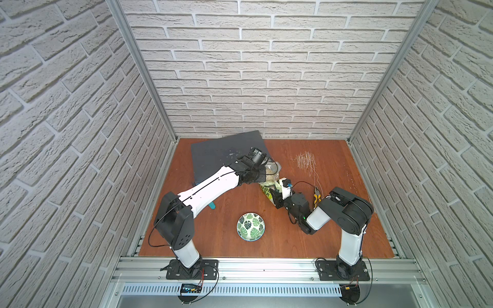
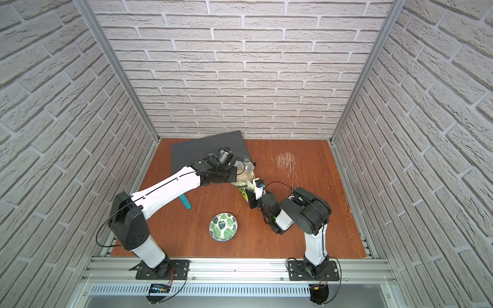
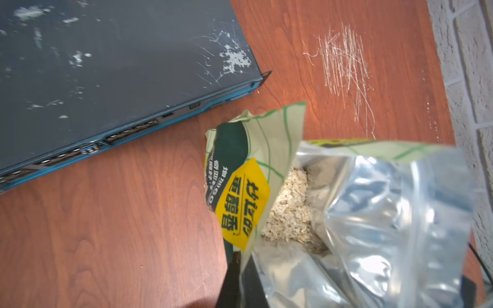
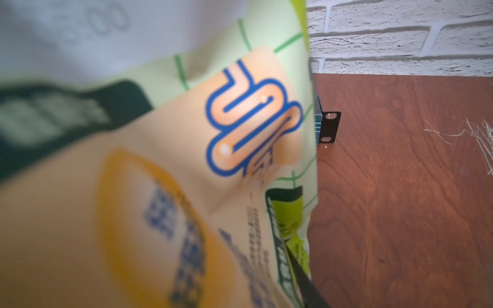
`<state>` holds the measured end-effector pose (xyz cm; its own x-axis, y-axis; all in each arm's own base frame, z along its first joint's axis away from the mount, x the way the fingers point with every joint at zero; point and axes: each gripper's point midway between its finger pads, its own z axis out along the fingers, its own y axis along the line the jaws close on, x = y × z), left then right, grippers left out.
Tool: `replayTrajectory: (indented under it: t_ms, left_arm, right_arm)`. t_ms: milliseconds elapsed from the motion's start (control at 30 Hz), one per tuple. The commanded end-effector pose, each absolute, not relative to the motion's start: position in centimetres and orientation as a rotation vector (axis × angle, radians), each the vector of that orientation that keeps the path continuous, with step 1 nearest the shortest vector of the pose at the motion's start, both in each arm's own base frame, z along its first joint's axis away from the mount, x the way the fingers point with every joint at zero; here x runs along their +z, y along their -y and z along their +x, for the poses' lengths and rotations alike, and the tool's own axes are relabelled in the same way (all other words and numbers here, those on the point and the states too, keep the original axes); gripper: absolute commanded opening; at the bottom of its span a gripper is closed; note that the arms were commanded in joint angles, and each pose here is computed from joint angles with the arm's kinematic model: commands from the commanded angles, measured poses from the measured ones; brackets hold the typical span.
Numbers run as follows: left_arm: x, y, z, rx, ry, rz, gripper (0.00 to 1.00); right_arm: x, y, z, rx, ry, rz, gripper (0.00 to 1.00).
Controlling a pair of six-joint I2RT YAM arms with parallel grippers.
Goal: Pour the oats into the breakfast bowl
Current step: Pick up the oats bag from the center of the board.
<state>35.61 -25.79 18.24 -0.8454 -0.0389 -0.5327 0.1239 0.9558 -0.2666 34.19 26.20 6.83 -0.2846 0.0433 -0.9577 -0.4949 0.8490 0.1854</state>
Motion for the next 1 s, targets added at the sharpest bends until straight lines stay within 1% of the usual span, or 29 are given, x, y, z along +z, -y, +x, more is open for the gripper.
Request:
replayTrajectory:
  t_ms: [0, 167, 200, 333, 467, 533, 667, 733, 767, 867, 967]
  left_arm:
    - [19.1, 23.4, 35.3, -0.325, -2.521, -0.012, 0.0]
    - [19.6, 22.7, 34.8, -0.322, -2.518, -0.023, 0.0]
    - [19.6, 22.6, 34.6, -0.316, -2.519, -0.025, 0.0]
    - [20.0, 21.6, 34.2, -0.293, -2.505, -0.04, 0.0]
    - [20.4, 21.7, 34.1, -0.325, -2.484, -0.029, 0.0]
    - [20.7, 21.9, 34.0, -0.353, -2.477, -0.026, 0.08]
    - [21.5, 21.5, 34.2, -0.424, -2.447, -0.051, 0.26]
    - [22.5, 21.3, 34.2, -0.492, -2.415, -0.062, 0.38]
    - [23.2, 21.1, 34.1, -0.527, -2.393, -0.066, 0.43]
    - [25.1, 20.0, 33.8, -0.59, -2.326, -0.087, 0.54]
    - [24.8, 18.0, 33.2, -0.626, -2.327, -0.162, 0.62]
  right_arm:
    - [0.4, -24.1, 32.5, 0.431, -2.034, -0.409, 0.3]
    - [1.9, -23.5, 33.3, 0.396, -2.002, -0.406, 0.06]
    - [2.3, -23.3, 33.5, 0.384, -1.994, -0.403, 0.04]
    - [4.9, -22.8, 34.4, 0.349, -1.932, -0.391, 0.03]
    - [8.0, -23.3, 34.9, 0.333, -1.86, -0.434, 0.03]
    - [9.4, -23.6, 35.0, 0.31, -1.831, -0.48, 0.03]
    - [12.4, -23.7, 35.1, 0.235, -1.755, -0.568, 0.03]
    - [13.6, -23.5, 35.0, 0.21, -1.729, -0.591, 0.03]
    - [14.3, -23.4, 34.8, 0.201, -1.716, -0.602, 0.03]
    - [16.4, -23.1, 34.3, 0.168, -1.672, -0.629, 0.03]
    - [17.9, -22.7, 33.5, 0.105, -1.654, -0.674, 0.03]
